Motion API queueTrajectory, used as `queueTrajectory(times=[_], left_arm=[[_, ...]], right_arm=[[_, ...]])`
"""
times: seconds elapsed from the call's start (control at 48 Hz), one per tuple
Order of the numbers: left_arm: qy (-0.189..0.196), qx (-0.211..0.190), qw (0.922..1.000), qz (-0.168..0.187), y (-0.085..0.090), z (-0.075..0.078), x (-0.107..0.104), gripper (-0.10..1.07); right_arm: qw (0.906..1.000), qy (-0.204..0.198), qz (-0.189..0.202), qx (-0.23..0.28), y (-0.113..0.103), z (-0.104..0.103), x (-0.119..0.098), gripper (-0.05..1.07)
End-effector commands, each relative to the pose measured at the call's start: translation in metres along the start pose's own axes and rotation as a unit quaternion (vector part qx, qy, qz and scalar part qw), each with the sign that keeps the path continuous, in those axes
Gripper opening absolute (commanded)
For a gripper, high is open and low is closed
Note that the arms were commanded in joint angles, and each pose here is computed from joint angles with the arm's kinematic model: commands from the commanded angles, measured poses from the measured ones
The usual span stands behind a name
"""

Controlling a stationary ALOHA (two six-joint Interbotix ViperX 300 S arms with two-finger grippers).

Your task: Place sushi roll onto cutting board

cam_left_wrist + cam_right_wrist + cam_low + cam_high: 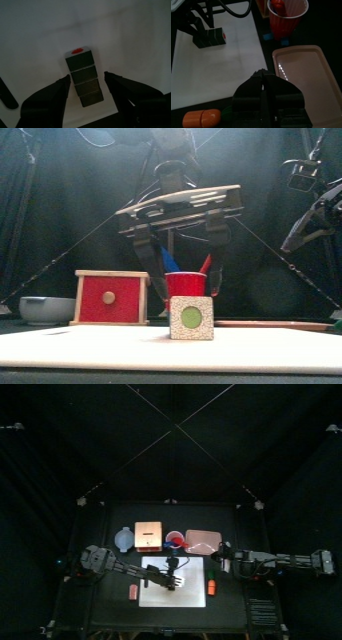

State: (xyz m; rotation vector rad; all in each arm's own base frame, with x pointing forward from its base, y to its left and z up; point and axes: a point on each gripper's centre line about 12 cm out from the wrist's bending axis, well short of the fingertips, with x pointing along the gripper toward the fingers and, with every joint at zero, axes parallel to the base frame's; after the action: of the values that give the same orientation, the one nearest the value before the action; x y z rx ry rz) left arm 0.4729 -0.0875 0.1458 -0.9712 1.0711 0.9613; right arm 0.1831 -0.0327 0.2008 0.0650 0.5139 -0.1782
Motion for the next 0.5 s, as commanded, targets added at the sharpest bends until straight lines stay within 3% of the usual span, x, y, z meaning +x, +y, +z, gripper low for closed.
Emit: queueTrajectory(times=[0.0, 0.208, 0.333, 0.479], left_arm=[[-0.005, -0.003, 0.9997, -0.025, -0.010, 0.004, -0.016, 0.93], [-0.030, 0.017, 0.9983, -0.048, -0.017, 0.014, -0.037, 0.93], [-0.076, 0.092, 0.9893, -0.084, -0.025, 0.024, -0.072, 0.93], [-0.098, 0.176, 0.9751, -0.094, -0.020, 0.031, -0.102, 0.93]], right_arm=[[1.0000, -0.008, 0.000, 0.001, 0.000, 0.007, -0.001, 0.09], [1.0000, -0.007, 0.000, 0.001, 0.000, 0.006, -0.001, 0.09], [1.0000, -0.002, 0.000, 0.002, 0.000, 0.004, 0.000, 0.09], [1.0000, -0.001, 0.000, 0.003, 0.000, 0.006, -0.001, 0.09]])
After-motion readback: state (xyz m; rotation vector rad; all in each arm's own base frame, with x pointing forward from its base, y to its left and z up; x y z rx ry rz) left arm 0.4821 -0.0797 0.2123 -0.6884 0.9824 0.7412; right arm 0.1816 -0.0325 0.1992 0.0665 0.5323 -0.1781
